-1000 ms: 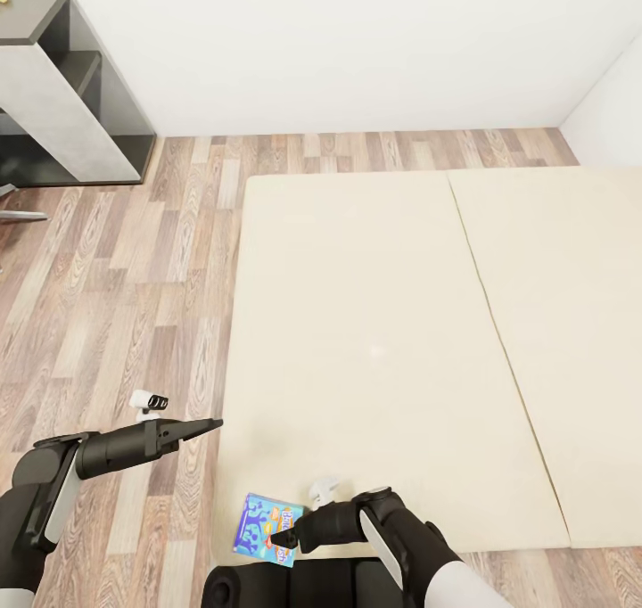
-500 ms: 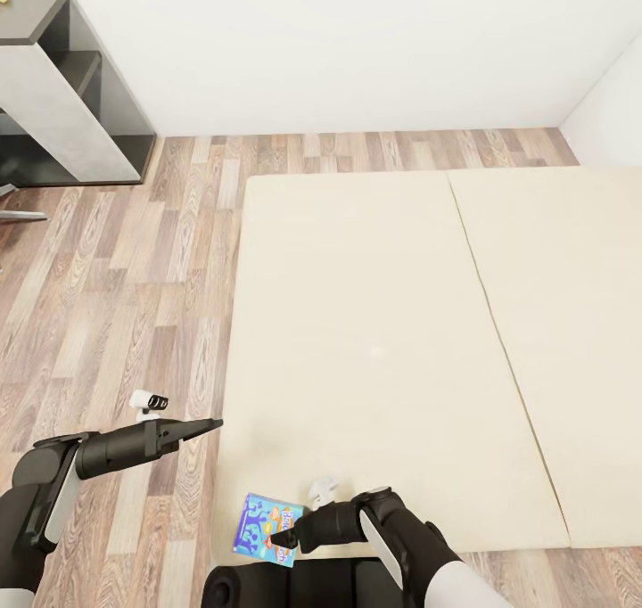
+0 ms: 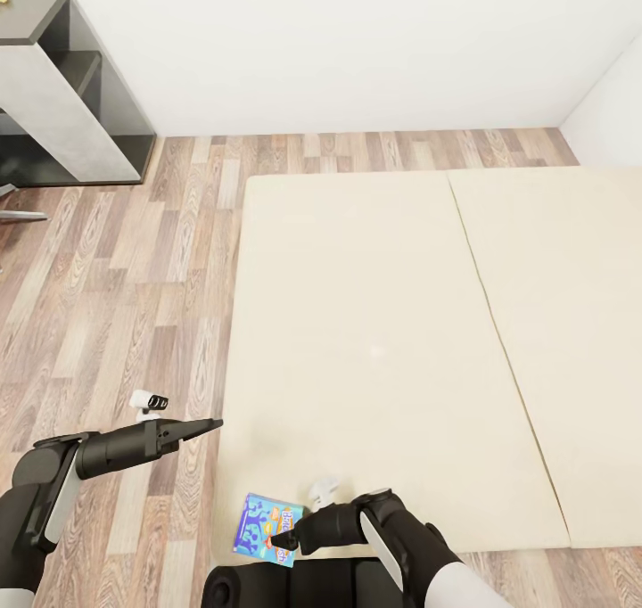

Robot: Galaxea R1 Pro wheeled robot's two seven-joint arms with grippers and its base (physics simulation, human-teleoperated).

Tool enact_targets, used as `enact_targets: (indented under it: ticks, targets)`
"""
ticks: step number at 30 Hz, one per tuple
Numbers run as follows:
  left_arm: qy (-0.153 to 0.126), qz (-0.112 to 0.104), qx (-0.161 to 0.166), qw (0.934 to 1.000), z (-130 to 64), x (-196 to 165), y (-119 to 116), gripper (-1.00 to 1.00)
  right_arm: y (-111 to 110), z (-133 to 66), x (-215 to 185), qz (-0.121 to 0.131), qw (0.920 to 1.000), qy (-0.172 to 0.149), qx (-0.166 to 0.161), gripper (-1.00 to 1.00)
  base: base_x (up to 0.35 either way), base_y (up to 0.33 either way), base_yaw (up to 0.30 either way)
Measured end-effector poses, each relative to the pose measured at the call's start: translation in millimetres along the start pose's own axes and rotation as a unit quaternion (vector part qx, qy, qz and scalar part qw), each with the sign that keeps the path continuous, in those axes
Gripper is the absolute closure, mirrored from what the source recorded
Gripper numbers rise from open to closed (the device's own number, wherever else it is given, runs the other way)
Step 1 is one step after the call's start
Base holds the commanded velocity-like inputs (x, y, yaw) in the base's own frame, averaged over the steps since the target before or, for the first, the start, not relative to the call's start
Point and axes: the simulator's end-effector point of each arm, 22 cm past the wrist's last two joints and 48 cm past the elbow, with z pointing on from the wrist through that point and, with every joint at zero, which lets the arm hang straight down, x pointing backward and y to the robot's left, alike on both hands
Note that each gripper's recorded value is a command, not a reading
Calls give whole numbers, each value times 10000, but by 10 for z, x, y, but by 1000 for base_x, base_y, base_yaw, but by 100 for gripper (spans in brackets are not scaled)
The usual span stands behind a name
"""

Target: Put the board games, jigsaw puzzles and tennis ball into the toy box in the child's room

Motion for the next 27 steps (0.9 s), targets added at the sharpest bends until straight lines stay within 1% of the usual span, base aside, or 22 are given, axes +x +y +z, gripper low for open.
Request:
enact_targets:
  ticks: [27]
  targets:
    - [5, -1, -9, 10000, 0, 3, 5, -100, 5, -1, -10, 8, 10000, -21, -10, -100, 0, 0, 0]
